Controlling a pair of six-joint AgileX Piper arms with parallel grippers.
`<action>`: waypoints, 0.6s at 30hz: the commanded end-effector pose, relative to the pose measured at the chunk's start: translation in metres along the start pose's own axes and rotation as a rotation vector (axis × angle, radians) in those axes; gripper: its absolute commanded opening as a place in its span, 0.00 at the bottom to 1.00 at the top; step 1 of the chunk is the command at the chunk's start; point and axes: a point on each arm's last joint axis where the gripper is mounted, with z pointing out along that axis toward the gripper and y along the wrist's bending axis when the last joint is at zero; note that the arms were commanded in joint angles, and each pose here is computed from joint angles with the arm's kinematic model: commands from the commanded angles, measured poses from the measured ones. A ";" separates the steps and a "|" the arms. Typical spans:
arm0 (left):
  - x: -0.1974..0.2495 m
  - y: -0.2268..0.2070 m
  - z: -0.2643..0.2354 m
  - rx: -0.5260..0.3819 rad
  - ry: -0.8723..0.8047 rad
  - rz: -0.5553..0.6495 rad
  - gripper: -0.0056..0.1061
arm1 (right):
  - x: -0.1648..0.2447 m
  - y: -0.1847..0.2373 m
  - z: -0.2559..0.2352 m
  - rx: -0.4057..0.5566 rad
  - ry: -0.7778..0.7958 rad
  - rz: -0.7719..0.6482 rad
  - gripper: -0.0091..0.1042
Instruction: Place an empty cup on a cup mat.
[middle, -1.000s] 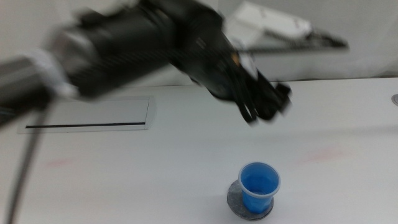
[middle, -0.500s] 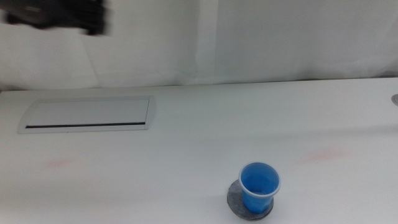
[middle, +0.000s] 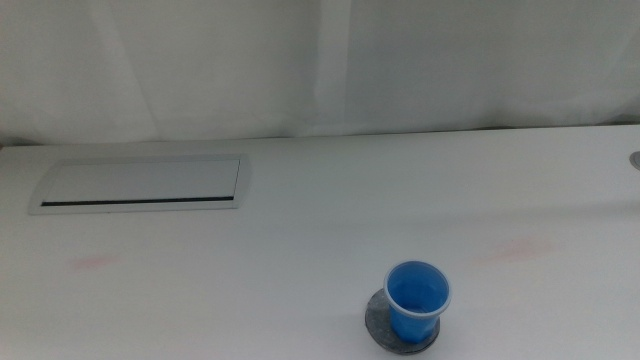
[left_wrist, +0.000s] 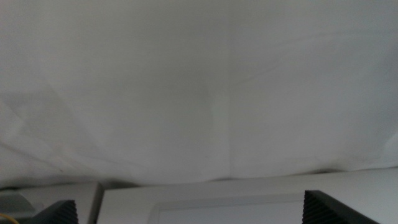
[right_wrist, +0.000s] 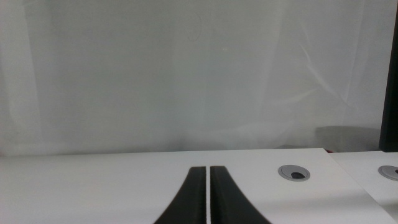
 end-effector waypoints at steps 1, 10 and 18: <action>0.001 0.002 -0.025 -0.002 -0.035 0.010 0.87 | 0.010 0.000 -0.001 0.005 0.003 -0.010 0.06; 0.071 -0.004 -0.064 -0.008 -0.146 0.086 0.87 | 0.010 0.000 -0.001 0.005 0.003 -0.010 0.06; 0.190 -0.018 -0.075 0.007 -0.239 -0.015 0.87 | 0.010 0.000 -0.001 0.005 0.003 -0.010 0.06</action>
